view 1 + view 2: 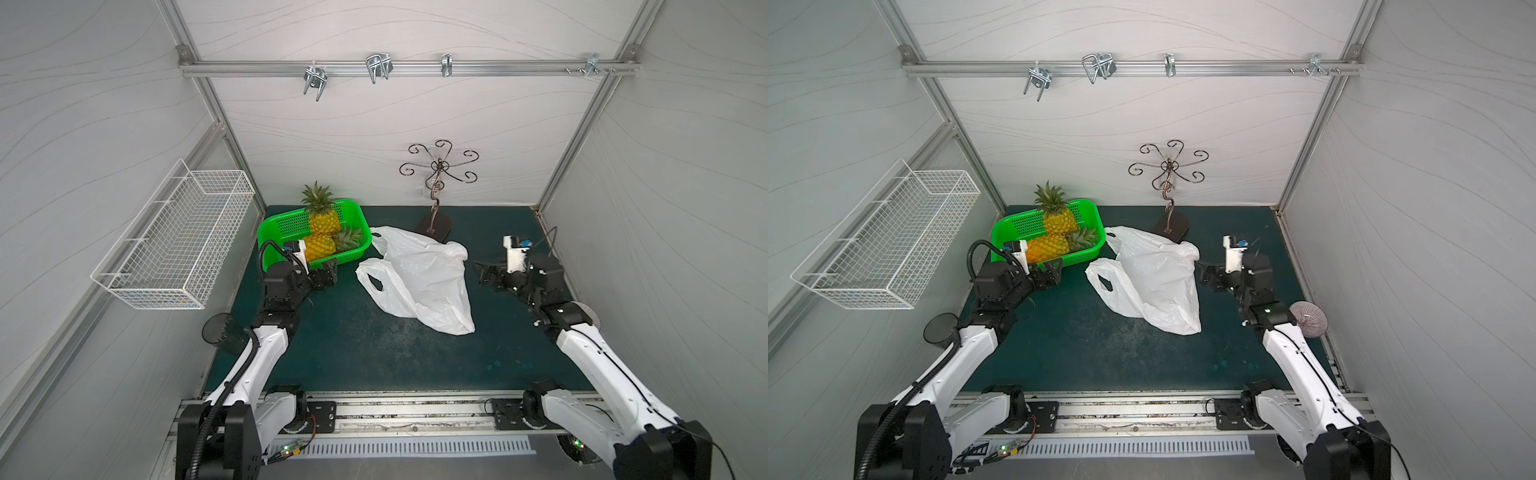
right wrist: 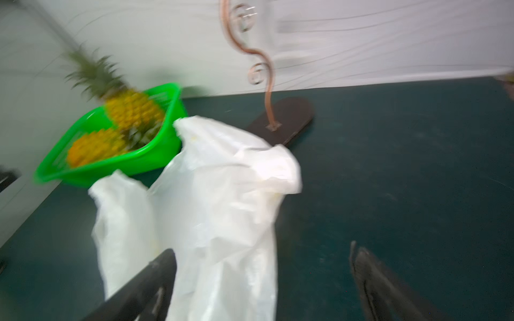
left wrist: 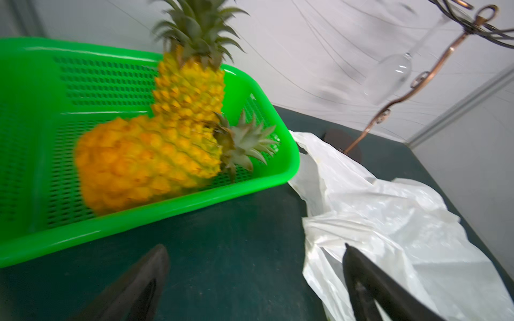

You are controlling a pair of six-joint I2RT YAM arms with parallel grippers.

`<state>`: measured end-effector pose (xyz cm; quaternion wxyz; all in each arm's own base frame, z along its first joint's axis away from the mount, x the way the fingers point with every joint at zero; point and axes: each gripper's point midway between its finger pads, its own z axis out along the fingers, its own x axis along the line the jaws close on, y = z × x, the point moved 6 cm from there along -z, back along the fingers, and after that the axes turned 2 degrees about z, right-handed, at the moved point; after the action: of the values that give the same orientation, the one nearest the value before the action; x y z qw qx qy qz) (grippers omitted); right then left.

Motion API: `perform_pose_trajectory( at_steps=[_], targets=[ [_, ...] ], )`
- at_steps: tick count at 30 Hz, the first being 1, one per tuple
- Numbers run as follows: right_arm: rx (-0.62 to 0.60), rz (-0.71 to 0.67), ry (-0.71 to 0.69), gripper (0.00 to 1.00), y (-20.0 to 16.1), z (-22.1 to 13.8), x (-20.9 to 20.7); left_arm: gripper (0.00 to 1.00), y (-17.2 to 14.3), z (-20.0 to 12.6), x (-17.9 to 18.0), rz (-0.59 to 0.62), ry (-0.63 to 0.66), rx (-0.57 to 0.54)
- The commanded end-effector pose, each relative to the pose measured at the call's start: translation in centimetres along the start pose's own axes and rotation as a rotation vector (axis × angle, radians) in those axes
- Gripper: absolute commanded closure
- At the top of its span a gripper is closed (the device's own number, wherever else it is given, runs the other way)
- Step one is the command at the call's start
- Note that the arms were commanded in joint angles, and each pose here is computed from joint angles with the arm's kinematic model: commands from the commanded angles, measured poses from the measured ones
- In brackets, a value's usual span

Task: Place the pineapple into a plastic bag & tie a knot
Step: Adjust the plastic bag at the center of the board.

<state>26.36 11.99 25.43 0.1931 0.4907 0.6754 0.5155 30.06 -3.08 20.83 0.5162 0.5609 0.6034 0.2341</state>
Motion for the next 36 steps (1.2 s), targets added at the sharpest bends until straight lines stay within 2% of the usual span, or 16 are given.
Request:
perform_pose_trajectory(
  at_steps=[1, 6, 10, 15, 21, 24, 27, 32, 36],
  targets=[
    [0.108, -0.242, 0.180, 0.01, -1.6, 0.9, 5.0, 0.01, 0.8, 0.3, -2.4, 0.040, -0.187, 0.026],
    [0.207, -0.532, 0.367, 0.02, -5.0, 2.1, 11.8, 0.00, 0.6, 0.5, -2.7, 0.093, -0.225, 0.034],
    [0.305, -0.609, 0.392, 0.06, -7.9, 3.4, 14.4, 0.01, -0.1, 1.2, -3.5, 0.146, -0.323, 0.090],
    [0.337, -0.603, 0.274, 0.14, -9.2, 5.8, 14.6, 0.01, -0.4, 2.2, -4.4, 0.180, -0.389, 0.148],
    [0.375, -0.657, 0.161, 0.23, -10.3, 8.4, 13.4, 0.01, -0.3, 2.9, -4.8, 0.164, -0.406, 0.134],
    [0.389, -0.663, 0.149, 0.36, -10.6, 9.7, 13.3, 0.01, -0.4, 3.0, -4.5, 0.139, -0.389, 0.122],
    [0.412, -0.663, 0.162, 0.56, -11.0, 10.3, 13.4, 0.02, -0.5, 2.8, -4.3, 0.114, -0.355, 0.119],
    [0.472, -0.718, 0.140, 1.00, -11.7, 9.2, 12.4, 0.02, -0.7, 1.8, -4.4, 0.101, -0.347, 0.111],
    [0.494, -0.780, 0.137, 1.00, -12.4, 7.3, 11.0, 0.02, -1.0, 1.2, -4.7, 0.088, -0.361, 0.123]
  ],
)
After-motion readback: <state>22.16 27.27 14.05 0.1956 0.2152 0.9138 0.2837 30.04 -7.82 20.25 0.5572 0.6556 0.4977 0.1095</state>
